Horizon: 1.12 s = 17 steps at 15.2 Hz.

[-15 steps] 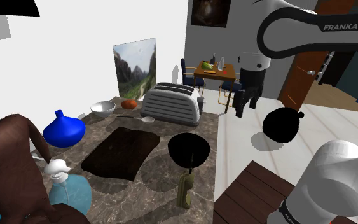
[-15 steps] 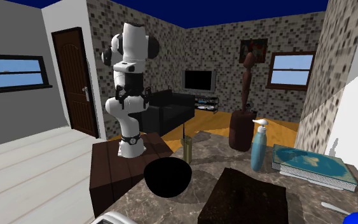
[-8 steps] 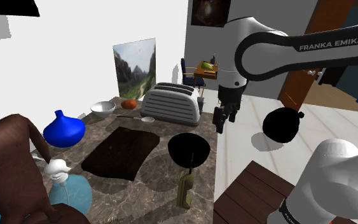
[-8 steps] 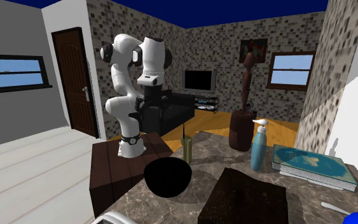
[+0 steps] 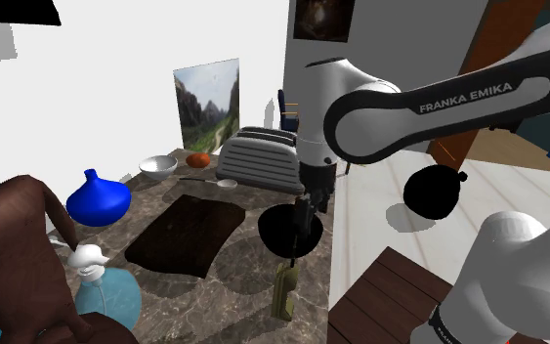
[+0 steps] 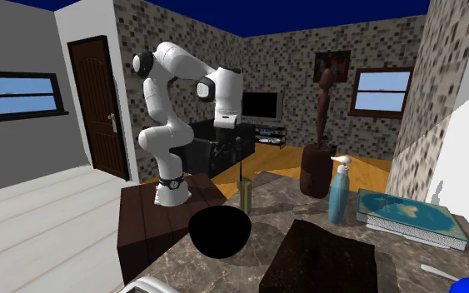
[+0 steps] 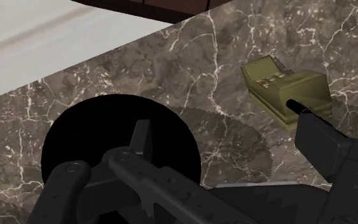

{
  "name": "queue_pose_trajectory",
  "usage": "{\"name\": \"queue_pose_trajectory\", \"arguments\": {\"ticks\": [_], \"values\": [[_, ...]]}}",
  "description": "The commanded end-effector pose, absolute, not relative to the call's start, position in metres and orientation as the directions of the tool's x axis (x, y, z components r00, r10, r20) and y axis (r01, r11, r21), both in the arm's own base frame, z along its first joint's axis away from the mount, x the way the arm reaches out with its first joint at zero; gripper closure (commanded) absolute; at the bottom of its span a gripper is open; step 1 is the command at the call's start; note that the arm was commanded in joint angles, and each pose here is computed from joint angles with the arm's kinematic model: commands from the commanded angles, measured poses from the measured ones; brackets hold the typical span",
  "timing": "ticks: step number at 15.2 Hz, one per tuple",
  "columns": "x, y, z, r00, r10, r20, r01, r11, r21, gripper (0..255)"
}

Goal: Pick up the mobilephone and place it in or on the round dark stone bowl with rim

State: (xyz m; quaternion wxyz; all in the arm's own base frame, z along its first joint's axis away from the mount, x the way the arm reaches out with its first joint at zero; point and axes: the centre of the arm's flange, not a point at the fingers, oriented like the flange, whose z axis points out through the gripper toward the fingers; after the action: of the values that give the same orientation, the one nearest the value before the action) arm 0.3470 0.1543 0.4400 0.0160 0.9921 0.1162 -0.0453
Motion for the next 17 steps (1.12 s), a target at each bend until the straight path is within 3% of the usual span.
{"name": "queue_pose_trajectory", "arguments": {"ticks": [1,8,17], "values": [[0.351,0.177,0.425,0.959,0.268,-0.092,0.271,-0.963,0.013,0],[0.355,0.252,0.382,0.915,0.394,-0.087,0.395,-0.919,-0.012,0],[0.351,0.251,0.342,0.915,0.394,-0.087,0.395,-0.919,-0.012,0]]}}
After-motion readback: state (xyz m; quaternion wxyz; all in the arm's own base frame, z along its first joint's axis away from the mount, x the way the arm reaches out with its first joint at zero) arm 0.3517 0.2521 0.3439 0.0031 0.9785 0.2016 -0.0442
